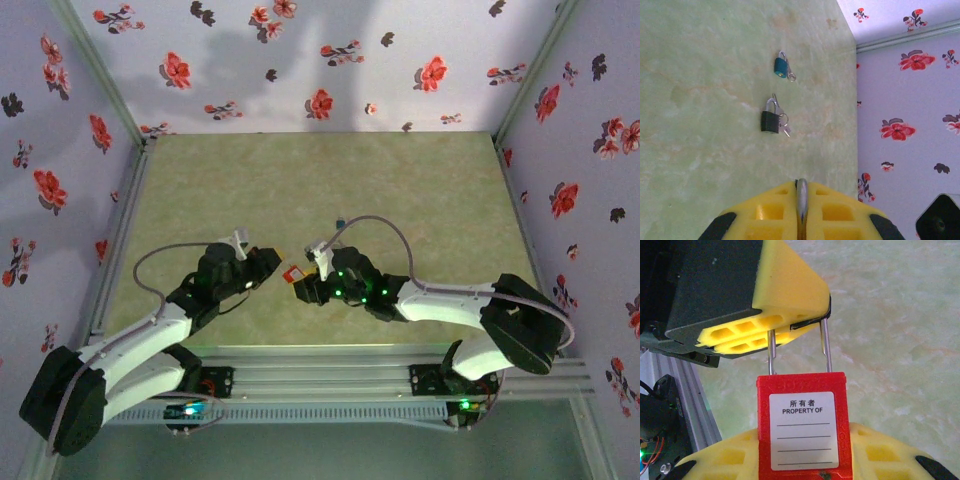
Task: Lock with the key
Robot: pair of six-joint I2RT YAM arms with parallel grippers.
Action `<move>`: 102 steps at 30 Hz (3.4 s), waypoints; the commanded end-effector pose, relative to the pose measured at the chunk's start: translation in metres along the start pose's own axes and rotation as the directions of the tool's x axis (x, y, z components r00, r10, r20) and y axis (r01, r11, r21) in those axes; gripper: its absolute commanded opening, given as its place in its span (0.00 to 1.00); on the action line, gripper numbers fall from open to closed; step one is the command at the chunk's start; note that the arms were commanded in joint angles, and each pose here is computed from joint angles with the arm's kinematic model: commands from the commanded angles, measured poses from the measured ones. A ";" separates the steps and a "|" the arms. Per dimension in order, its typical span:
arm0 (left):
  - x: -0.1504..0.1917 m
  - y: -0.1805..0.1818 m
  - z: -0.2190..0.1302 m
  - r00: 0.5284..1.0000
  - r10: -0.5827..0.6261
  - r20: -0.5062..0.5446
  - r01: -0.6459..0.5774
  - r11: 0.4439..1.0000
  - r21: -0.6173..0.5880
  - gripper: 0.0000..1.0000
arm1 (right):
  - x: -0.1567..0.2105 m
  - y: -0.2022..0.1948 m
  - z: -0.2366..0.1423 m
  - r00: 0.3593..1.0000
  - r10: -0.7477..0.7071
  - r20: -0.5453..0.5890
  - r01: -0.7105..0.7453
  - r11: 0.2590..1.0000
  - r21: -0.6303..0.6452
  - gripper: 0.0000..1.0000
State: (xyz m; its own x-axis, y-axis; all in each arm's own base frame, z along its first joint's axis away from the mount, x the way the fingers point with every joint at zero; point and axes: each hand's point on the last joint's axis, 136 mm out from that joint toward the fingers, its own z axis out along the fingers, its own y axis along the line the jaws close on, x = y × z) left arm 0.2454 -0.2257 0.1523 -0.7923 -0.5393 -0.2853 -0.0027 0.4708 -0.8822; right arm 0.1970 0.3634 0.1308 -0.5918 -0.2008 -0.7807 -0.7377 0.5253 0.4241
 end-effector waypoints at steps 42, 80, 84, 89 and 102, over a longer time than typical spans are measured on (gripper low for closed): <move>0.091 -0.018 -0.010 0.972 0.032 -0.232 -0.022 0.999 0.046 0.00 | -0.051 -0.057 -0.040 0.954 0.063 0.292 -0.146 0.952 0.269 0.00; 0.034 -0.035 -0.062 0.987 0.139 -0.083 -0.140 0.990 -0.008 0.67 | -0.047 -0.020 -0.039 0.979 -0.012 0.202 -0.010 0.994 0.108 0.00; 0.034 -0.032 -0.062 0.982 0.165 -0.097 -0.168 0.985 -0.032 0.69 | -0.046 -0.008 -0.042 0.979 -0.041 0.201 0.032 0.998 0.048 0.00; 0.034 -0.037 -0.062 0.977 0.179 -0.115 -0.184 0.982 -0.035 0.70 | -0.041 0.011 -0.043 0.976 -0.094 0.198 0.107 0.993 -0.053 0.00; 0.039 -0.049 -0.048 0.969 0.171 -0.181 -0.181 0.982 -0.044 0.72 | -0.024 0.017 -0.031 0.964 -0.222 0.144 0.228 0.973 -0.032 0.00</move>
State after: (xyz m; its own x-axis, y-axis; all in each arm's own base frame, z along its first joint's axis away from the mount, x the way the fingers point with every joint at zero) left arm 0.1850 -0.2314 0.1933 -0.8700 -0.3473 -0.3500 0.0859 0.5922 -0.8012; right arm 0.1898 0.3467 0.1673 -0.4186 -0.1815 -0.8898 -0.8370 0.4573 0.3005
